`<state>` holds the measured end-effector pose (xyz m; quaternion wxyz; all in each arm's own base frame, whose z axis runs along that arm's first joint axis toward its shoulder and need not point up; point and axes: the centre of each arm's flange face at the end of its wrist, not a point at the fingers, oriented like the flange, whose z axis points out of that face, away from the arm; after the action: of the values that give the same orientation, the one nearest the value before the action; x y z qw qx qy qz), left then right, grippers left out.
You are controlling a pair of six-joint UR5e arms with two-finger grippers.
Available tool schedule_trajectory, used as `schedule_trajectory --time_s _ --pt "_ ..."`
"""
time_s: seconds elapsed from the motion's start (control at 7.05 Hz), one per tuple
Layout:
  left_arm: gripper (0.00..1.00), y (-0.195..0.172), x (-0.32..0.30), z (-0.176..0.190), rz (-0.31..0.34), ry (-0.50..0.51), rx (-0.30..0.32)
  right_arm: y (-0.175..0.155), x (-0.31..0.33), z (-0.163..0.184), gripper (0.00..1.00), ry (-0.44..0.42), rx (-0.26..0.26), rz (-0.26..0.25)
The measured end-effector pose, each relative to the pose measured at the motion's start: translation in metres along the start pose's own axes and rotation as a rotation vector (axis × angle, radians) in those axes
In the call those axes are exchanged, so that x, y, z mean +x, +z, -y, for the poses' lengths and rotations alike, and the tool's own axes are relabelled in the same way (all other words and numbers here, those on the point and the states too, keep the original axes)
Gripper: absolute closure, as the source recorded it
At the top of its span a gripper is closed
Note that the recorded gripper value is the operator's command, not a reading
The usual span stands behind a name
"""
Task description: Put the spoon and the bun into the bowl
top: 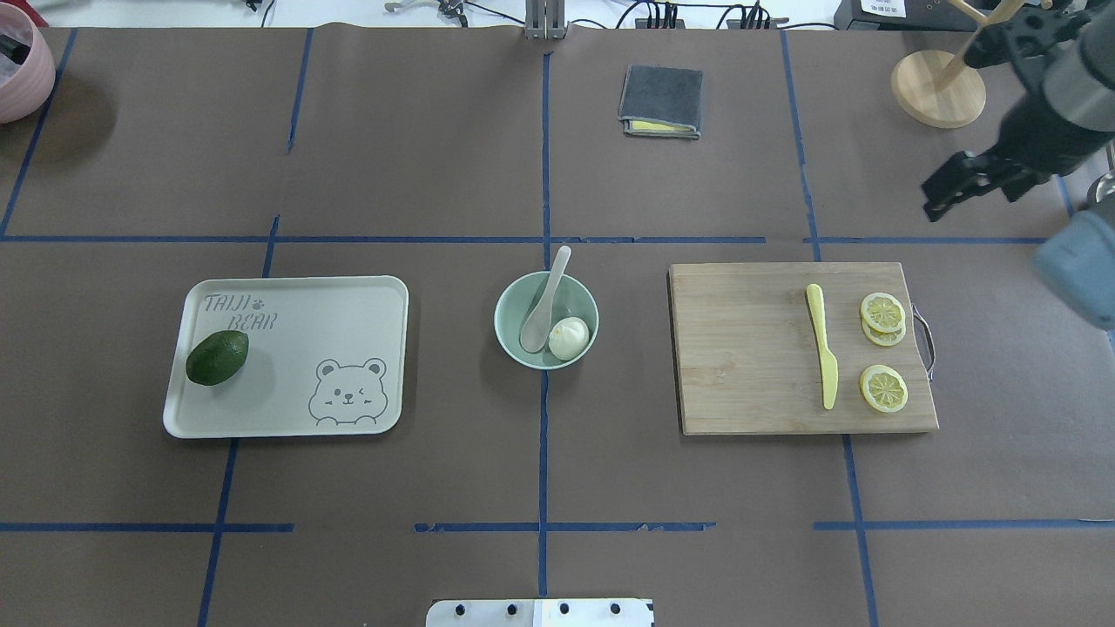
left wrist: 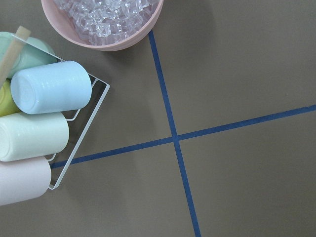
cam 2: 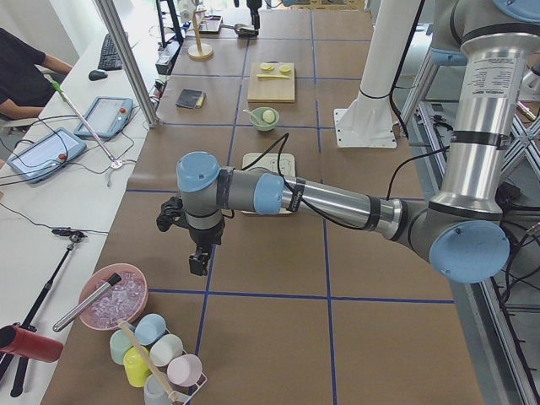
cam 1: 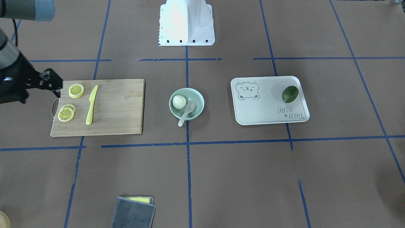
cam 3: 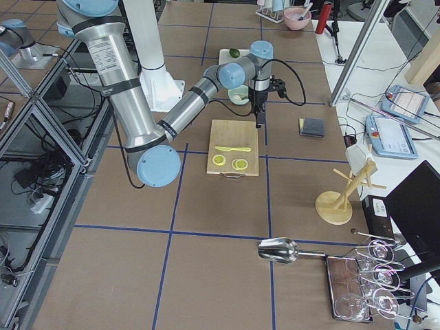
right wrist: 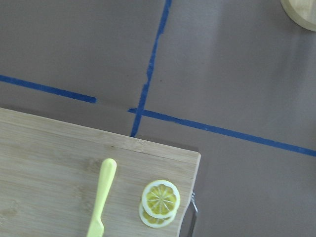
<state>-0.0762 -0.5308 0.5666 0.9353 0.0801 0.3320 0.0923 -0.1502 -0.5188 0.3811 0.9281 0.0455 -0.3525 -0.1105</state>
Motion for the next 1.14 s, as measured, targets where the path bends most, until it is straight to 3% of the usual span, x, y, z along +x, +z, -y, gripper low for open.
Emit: schedule_trajectory --time_s 0.43,0.71,0.85,1.14 --pt "0.00 0.005 -0.005 -0.010 -0.003 -0.006 -0.009 -0.006 0.157 -0.054 0.00 -0.017 -0.022 0.082" --pt "0.00 0.017 -0.012 -0.027 -0.007 -0.024 -0.031 0.005 0.231 -0.086 0.00 0.016 -0.031 0.116" --pt "0.00 0.025 -0.017 -0.039 -0.010 -0.036 -0.046 0.015 0.255 -0.090 0.00 0.036 -0.032 0.146" --pt "0.00 0.037 -0.023 -0.056 -0.017 -0.056 -0.069 0.040 0.289 -0.081 0.00 0.009 0.002 0.153"
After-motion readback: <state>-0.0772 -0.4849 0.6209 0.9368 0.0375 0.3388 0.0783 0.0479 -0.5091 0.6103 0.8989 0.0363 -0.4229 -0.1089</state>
